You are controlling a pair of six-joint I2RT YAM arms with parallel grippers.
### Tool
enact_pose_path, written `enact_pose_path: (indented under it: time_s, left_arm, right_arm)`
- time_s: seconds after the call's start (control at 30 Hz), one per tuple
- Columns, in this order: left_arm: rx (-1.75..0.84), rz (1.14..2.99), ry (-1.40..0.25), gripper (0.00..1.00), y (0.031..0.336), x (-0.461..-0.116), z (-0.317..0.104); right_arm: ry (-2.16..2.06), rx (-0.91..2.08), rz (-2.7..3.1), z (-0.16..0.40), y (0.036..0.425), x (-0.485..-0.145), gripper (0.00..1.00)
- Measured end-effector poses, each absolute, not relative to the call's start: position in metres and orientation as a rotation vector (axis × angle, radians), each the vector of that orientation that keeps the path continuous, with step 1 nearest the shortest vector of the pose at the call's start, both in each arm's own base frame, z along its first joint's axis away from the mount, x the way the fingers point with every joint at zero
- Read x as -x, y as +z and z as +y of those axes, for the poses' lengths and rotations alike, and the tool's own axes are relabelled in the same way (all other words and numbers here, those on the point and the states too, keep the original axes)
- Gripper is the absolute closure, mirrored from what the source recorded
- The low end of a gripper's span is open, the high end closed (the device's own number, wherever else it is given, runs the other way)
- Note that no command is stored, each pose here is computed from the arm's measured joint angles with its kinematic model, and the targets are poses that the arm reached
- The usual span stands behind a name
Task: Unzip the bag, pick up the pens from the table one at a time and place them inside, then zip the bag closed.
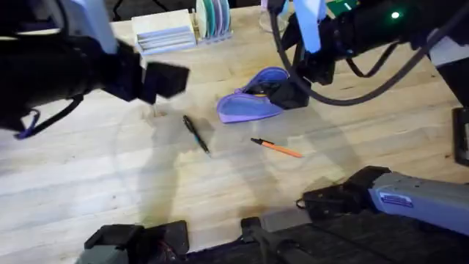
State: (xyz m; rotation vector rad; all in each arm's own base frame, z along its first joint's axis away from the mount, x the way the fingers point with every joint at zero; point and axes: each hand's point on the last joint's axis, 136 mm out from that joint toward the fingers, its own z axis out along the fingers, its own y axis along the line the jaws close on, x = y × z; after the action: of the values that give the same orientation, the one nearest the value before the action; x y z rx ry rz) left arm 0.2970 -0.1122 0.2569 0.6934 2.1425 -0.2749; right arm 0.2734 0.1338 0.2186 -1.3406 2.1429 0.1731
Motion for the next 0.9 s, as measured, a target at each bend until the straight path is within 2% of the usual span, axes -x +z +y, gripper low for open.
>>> enact_pose_path:
  time_s: [0.17,0.3,0.6,0.9]
  left_arm:
    - [-0.171,2.244,-0.328,0.007,0.264,-0.3,-0.088]
    - [0.033,2.283,-0.369,0.006,0.258,-0.3,-0.081]
    - [0.167,2.304,-0.381,0.006,0.253,-0.301,-0.076]
    - [0.221,2.482,-0.273,0.005,0.209,-0.289,-0.095]
  right_arm:
    - [0.182,1.288,2.15,0.133,0.225,-0.271,0.003]
    - [0.194,1.258,2.17,0.133,0.225,-0.271,0.003]
    - [0.21,1.222,2.196,0.133,0.225,-0.27,0.003]
    - [0.191,1.196,2.135,0.13,0.244,-0.261,0.003]
